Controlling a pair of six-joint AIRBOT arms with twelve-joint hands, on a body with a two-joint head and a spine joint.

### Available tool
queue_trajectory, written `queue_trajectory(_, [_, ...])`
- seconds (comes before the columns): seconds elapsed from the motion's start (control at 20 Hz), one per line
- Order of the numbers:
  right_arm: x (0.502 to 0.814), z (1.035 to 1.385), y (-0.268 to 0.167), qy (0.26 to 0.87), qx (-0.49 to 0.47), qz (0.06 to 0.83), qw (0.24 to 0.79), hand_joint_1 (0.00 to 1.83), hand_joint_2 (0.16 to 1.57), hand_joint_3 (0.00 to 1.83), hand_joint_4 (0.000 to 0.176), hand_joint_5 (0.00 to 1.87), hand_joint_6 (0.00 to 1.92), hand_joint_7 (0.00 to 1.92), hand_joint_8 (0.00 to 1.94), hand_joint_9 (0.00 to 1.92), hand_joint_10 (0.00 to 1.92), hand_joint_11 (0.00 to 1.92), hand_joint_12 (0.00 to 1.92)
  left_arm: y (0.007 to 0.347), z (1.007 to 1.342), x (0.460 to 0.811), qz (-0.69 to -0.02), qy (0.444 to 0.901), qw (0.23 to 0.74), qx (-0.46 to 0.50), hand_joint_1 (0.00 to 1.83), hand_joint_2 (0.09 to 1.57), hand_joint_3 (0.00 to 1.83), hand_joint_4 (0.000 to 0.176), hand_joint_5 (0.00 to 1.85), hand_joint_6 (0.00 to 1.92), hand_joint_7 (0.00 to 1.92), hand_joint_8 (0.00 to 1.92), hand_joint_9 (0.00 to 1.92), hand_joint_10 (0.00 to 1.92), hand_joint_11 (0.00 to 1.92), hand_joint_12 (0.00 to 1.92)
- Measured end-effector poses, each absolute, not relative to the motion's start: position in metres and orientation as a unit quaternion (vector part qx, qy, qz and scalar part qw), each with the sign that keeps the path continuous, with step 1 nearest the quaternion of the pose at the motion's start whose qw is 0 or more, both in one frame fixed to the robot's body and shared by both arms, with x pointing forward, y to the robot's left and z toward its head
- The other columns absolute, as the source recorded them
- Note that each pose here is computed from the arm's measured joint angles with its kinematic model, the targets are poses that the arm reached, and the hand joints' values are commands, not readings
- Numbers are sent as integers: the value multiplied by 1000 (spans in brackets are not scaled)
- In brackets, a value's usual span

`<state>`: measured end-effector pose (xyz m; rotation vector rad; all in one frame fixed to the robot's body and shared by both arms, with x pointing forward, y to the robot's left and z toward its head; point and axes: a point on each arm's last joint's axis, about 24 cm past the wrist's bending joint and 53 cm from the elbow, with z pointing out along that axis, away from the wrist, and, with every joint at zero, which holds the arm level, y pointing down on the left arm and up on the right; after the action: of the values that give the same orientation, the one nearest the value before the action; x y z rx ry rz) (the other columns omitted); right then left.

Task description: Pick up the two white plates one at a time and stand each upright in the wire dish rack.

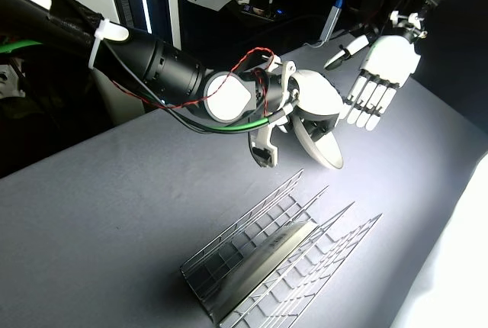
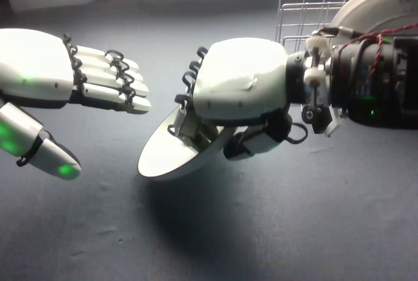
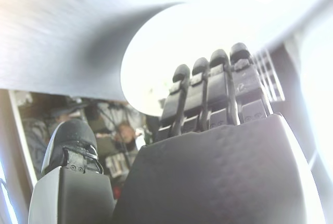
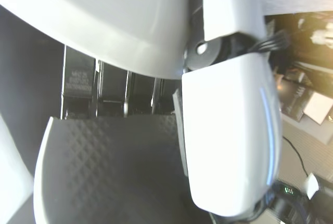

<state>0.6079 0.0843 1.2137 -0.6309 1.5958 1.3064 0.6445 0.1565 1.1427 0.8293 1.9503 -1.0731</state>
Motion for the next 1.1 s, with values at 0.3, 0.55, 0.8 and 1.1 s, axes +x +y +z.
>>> queue_trajectory(0.3, [605, 1245, 65, 652, -182, 573, 462, 1395, 1057, 1, 0, 972, 814, 1088, 776, 1136, 940, 1008, 973, 172, 1135, 656, -381, 774, 384, 328, 0, 1098, 3, 0, 79, 6, 23, 4, 0, 0, 0, 0])
queue_trajectory(0.55, [599, 1259, 51, 651, -141, 594, 451, 1398, 1045, 0, 0, 989, 822, 1119, 713, 1169, 873, 992, 948, 179, 1141, 668, -368, 775, 403, 319, 0, 1103, 4, 0, 83, 6, 28, 4, 0, 0, 0, 0])
queue_trajectory(0.8, [599, 1268, 38, 654, -97, 607, 441, 1394, 1062, 0, 0, 946, 835, 1087, 780, 1140, 943, 1025, 957, 182, 1152, 676, -365, 770, 419, 314, 0, 1086, 0, 0, 80, 1, 18, 0, 0, 0, 0, 0])
queue_trajectory(1.1, [603, 1294, 18, 635, -2, 652, 414, 1398, 1042, 1, 0, 1014, 783, 1140, 676, 1153, 897, 1030, 888, 185, 1148, 677, -355, 773, 417, 321, 0, 1095, 1, 0, 85, 6, 36, 6, 2, 1, 0, 0])
